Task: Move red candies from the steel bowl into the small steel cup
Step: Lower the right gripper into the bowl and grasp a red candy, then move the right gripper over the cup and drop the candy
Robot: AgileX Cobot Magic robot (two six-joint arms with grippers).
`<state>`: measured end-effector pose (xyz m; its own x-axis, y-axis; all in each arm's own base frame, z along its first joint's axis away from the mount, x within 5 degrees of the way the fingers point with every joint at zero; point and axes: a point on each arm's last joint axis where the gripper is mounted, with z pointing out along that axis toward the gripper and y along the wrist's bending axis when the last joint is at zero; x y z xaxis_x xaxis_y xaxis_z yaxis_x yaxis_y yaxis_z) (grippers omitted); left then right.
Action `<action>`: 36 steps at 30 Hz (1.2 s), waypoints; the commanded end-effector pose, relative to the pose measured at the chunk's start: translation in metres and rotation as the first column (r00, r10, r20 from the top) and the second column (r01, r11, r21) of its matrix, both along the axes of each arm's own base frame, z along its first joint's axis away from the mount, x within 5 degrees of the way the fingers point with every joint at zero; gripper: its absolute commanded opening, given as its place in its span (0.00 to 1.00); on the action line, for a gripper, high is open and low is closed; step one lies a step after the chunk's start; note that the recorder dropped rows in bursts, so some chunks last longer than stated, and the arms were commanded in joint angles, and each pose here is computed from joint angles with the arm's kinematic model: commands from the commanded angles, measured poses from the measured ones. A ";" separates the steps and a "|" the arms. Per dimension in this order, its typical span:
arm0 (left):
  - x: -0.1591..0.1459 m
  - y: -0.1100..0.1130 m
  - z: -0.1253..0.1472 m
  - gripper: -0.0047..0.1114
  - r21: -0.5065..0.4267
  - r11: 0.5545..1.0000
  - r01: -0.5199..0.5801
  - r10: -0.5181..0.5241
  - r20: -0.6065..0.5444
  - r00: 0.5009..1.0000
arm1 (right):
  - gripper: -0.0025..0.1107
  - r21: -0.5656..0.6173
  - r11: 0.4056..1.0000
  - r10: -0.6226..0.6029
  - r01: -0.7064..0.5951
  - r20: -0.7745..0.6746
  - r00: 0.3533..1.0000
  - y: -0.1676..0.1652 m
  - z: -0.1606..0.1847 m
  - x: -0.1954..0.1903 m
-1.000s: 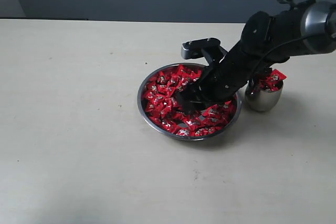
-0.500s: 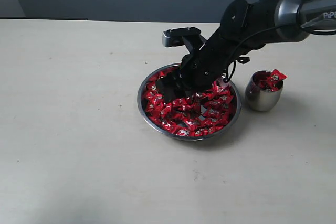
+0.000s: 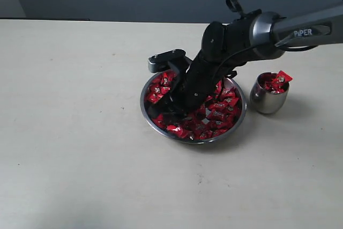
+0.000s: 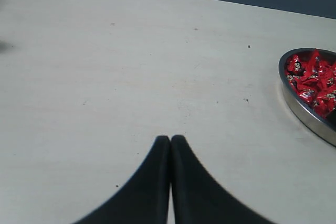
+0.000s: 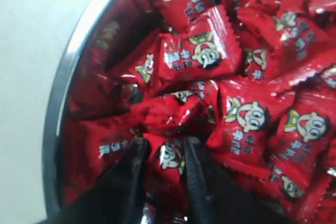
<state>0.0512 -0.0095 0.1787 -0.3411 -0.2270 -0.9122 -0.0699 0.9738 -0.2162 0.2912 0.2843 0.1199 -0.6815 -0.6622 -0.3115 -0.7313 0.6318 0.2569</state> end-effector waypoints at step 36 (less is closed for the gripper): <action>0.000 0.000 0.000 0.04 -0.001 1.000 -0.005 0.005 0.007 1.000 | 0.03 -0.109 0.901 -0.394 0.419 0.193 0.898 -0.175 0.089 0.046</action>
<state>0.0512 -0.0095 0.1787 -0.3411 -0.2270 -0.9122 -0.0699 0.9738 -0.2162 0.3363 0.1116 0.2065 -0.8611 -0.3770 -0.3411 -0.4207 0.9051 0.0617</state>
